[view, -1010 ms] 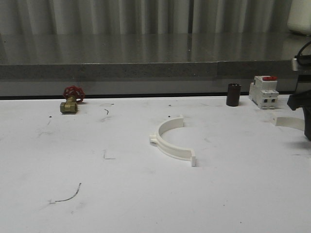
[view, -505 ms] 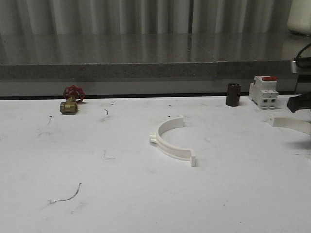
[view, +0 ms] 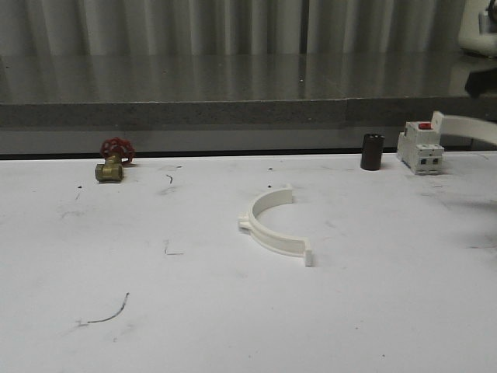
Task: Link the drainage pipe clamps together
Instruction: 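Lift and carry the half-clamp toward the placed half-clamp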
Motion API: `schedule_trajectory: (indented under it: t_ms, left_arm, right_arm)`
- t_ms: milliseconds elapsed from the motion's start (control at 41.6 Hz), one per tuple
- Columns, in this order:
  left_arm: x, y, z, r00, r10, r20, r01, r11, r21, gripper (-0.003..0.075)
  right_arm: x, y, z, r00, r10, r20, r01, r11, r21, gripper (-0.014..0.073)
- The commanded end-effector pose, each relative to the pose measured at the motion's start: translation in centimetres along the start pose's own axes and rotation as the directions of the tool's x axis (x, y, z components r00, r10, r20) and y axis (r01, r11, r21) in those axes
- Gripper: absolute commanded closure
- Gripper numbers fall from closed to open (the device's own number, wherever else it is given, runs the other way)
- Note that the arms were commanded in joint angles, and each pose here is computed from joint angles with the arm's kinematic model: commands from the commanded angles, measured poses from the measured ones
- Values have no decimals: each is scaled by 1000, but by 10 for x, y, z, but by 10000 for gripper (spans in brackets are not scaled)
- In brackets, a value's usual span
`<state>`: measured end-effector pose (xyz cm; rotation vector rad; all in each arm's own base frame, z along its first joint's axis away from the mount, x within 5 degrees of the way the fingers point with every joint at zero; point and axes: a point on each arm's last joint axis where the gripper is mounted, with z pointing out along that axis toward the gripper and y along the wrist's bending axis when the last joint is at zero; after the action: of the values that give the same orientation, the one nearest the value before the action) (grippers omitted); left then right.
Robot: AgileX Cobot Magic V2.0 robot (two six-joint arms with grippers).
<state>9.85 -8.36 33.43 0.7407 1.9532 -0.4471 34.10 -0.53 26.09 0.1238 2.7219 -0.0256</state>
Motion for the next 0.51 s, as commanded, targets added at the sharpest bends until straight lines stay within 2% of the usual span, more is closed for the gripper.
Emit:
schedule_trajectory:
  t_ms: [0, 120, 240, 361, 481]
  left_arm:
    - [-14, 0, -5, 995, -11, 100, 12, 1000, -2, 386]
    - [-14, 0, -5, 995, -11, 100, 12, 1000, -2, 386]
    - [-14, 0, -5, 995, -11, 100, 12, 1000, -2, 386]
    - [-14, 0, -5, 995, -11, 100, 12, 1000, -2, 386]
    - [-14, 0, -5, 995, -11, 100, 12, 1000, -2, 386]
  right_arm:
    - [3, 17, -64, 992, -31, 126, 36, 999, -38, 426]
    - [24, 38, -110, 983, -90, 161, 104, 991, -82, 426]
    - [42, 50, -140, 976, -97, 195, 122, 985, -122, 426]
    - [44, 56, -144, 974, -82, 210, 113, 984, -140, 426]
    - [35, 61, -125, 984, -41, 176, 65, 989, -133, 426]
